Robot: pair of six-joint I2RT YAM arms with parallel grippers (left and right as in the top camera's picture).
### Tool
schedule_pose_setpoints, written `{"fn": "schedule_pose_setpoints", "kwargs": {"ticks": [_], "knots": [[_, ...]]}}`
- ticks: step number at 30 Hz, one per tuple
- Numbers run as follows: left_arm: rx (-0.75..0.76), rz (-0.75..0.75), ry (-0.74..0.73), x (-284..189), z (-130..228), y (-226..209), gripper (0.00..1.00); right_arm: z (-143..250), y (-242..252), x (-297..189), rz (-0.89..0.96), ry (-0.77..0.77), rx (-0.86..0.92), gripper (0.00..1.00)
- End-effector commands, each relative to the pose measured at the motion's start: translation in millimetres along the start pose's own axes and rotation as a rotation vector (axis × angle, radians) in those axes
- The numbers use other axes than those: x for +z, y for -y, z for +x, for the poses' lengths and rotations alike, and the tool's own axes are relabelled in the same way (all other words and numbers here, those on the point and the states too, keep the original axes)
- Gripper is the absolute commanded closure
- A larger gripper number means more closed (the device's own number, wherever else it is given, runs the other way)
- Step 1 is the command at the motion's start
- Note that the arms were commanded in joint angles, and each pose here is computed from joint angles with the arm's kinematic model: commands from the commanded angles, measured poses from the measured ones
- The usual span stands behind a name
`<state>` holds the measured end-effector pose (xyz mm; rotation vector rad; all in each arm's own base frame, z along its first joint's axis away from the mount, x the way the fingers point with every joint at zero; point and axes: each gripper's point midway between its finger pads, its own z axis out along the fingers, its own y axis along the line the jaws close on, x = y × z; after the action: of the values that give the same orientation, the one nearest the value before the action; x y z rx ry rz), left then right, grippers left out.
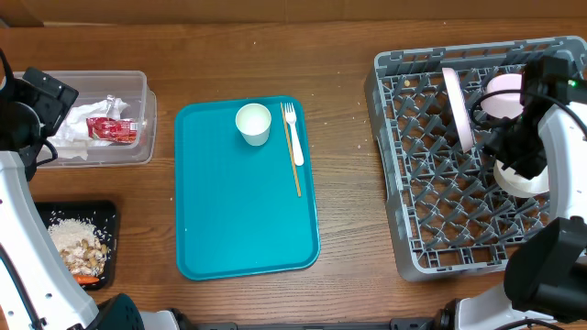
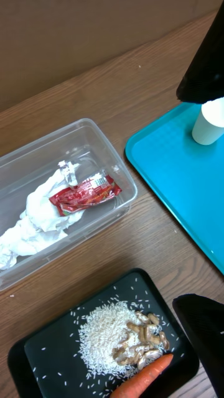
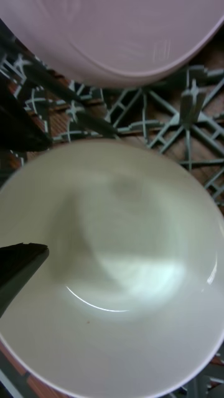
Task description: Sort waste into correct bins and load items into the dishwasher
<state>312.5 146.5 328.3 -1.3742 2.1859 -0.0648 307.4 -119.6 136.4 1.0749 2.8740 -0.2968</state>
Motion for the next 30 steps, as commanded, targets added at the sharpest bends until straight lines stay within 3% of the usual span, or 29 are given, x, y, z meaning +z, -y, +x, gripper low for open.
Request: {"fn": "schedule_pose_setpoints", "kwargs": {"ticks": [1, 8, 13, 18, 27, 30], "knots": [[-0.013, 0.000, -0.001, -1, 0, 0, 0.00, 0, 8, 15, 0.048, 0.003, 0.028, 0.50], [-0.014, 0.000, -0.001, -1, 0, 0, 0.00, -2, 6, 21, 0.043, 0.012, 0.030, 0.51], [-0.013, 0.000, -0.001, -1, 0, 0, 0.00, -5, 4, 20, 0.037, 0.027, 0.034, 0.73], [-0.014, 0.000, 0.000, -1, 0, 0, 0.00, -9, 3, 20, 0.030, 0.041, 0.037, 0.77], [-0.013, 0.000, -0.001, -1, 0, 0, 0.00, -25, -1, 2, 0.001, 0.098, 0.051, 0.96], [-0.013, 0.000, -0.001, -1, 0, 0, 0.00, -32, -3, -7, -0.011, 0.123, 0.057, 0.96]]}}
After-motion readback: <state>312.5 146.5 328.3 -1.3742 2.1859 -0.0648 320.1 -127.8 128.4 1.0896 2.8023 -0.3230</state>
